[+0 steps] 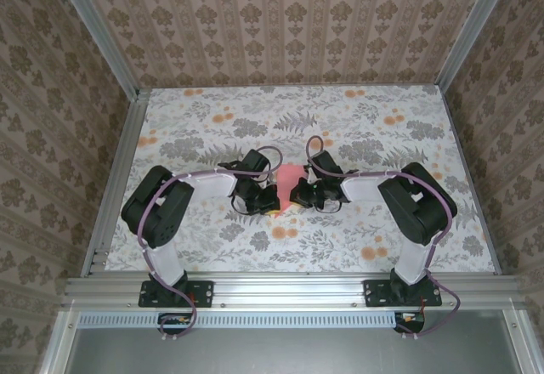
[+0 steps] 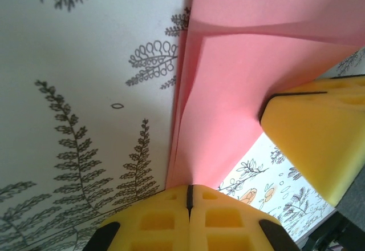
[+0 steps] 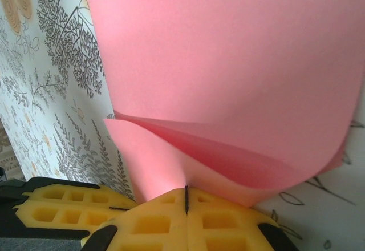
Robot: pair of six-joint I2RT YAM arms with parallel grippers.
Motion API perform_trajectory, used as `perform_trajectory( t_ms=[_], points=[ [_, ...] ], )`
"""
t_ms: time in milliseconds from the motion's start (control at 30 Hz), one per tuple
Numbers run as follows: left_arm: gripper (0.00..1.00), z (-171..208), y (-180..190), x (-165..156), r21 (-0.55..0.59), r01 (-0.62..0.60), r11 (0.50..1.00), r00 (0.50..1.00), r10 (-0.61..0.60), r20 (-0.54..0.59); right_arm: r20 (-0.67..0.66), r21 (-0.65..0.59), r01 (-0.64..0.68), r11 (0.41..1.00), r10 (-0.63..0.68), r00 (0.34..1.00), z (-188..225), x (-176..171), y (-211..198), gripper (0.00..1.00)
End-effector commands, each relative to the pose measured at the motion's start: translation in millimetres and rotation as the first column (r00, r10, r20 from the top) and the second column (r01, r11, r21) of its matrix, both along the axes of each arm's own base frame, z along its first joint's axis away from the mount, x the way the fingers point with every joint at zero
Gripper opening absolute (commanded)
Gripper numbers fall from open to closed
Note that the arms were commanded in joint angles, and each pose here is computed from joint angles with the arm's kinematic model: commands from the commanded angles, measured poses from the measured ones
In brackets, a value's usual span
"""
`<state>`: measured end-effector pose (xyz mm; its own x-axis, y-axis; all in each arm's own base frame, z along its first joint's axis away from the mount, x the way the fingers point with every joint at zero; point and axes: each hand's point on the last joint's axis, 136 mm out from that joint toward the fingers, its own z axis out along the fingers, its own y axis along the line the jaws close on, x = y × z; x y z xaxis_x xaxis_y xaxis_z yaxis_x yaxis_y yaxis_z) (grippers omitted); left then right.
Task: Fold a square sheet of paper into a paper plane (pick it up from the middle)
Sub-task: Third fold the triangle at the center of the table.
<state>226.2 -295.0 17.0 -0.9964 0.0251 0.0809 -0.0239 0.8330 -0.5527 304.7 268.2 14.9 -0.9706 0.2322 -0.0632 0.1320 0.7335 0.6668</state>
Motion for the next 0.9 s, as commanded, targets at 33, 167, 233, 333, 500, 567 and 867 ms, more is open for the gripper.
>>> perform_trajectory(
  t_ms=[33,167,233,333,500,567,867],
  points=[
    [0.05,-38.5,45.9,-27.0,0.235,0.011,0.972,0.995,0.014,-0.102,0.009,-0.053,-0.012,0.999,0.012,1.000,-7.9,7.6,-14.2,0.08],
    [0.05,-40.0,46.9,-27.8,0.243,0.016,0.970,0.994,0.011,-0.107,0.028,-0.064,-0.031,0.997,0.033,0.999,-3.2,14.8,-16.1,0.08],
    [0.05,-40.5,47.0,-28.3,0.245,0.018,0.969,0.994,0.009,-0.110,0.034,-0.069,-0.037,0.997,0.039,0.999,-2.7,17.7,-17.3,0.08],
    [0.05,-40.3,47.0,-28.4,0.245,0.021,0.969,0.994,0.006,-0.110,0.032,-0.085,-0.042,0.995,0.045,0.998,-4.8,21.4,-21.6,0.08],
    [0.05,-38.5,46.1,-27.5,0.240,0.023,0.970,0.994,0.003,-0.105,0.025,-0.099,-0.042,0.994,0.044,0.999,-10.6,24.7,-27.1,0.08],
    [0.05,-38.1,46.0,-27.5,0.239,0.022,0.971,0.995,0.003,-0.104,0.015,-0.105,-0.044,0.993,0.045,0.999,-14.8,23.6,-28.7,0.08],
    [0.04,-38.6,46.1,-28.3,0.242,0.025,0.970,0.994,0.001,-0.107,0.023,-0.193,-0.008,0.981,0.013,1.000,-19.5,32.7,-52.1,0.08]
  ],
)
